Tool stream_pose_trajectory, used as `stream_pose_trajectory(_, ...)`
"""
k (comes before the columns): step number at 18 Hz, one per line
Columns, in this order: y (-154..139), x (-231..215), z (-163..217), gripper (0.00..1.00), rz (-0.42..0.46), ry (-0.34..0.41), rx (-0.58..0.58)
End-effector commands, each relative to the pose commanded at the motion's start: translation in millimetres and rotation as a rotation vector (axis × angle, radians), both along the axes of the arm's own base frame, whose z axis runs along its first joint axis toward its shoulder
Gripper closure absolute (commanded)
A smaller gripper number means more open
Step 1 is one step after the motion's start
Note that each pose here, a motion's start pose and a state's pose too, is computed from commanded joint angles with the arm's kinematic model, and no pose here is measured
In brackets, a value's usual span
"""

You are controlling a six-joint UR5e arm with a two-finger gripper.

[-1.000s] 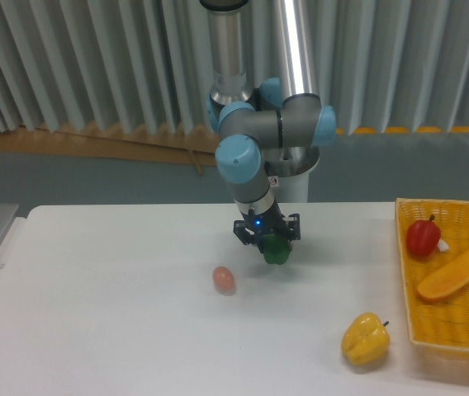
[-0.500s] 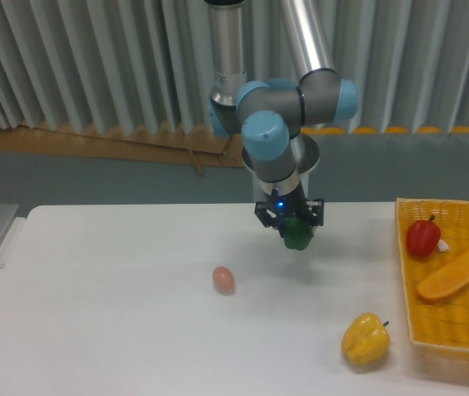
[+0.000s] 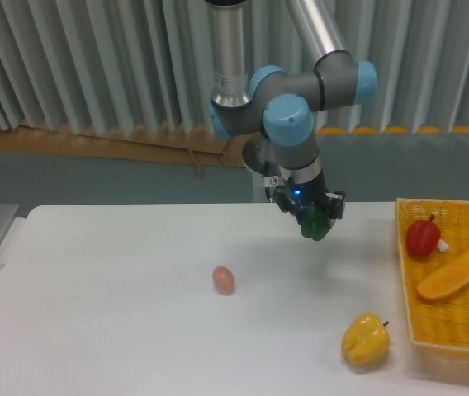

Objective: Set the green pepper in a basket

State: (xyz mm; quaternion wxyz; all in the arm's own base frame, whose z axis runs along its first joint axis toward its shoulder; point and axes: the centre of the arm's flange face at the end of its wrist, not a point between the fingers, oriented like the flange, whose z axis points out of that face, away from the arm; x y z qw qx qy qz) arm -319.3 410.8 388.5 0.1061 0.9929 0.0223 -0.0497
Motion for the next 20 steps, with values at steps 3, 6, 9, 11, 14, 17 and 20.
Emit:
stream_pose_trajectory(3,-4,-11,6,0.46,-0.009,-0.024,0.041)
stream_pose_trajectory(6,-12,-22,7,0.46,-0.053,-0.036,0.036)
stream_pose_trajectory(9,-18,-29,8,0.45,-0.116,-0.046,0.035)
stream_pose_trajectory(11,-20,-32,7,0.43,-0.118,-0.045,0.034)
stream_pose_trajectory(14,-30,-45,10,0.44,-0.156,-0.054,0.034)
stream_pose_trajectory(17,-47,-68,16,0.45,-0.245,-0.067,0.031)
stream_pose_trajectory(20,-62,-86,20,0.45,-0.290,-0.069,0.030)
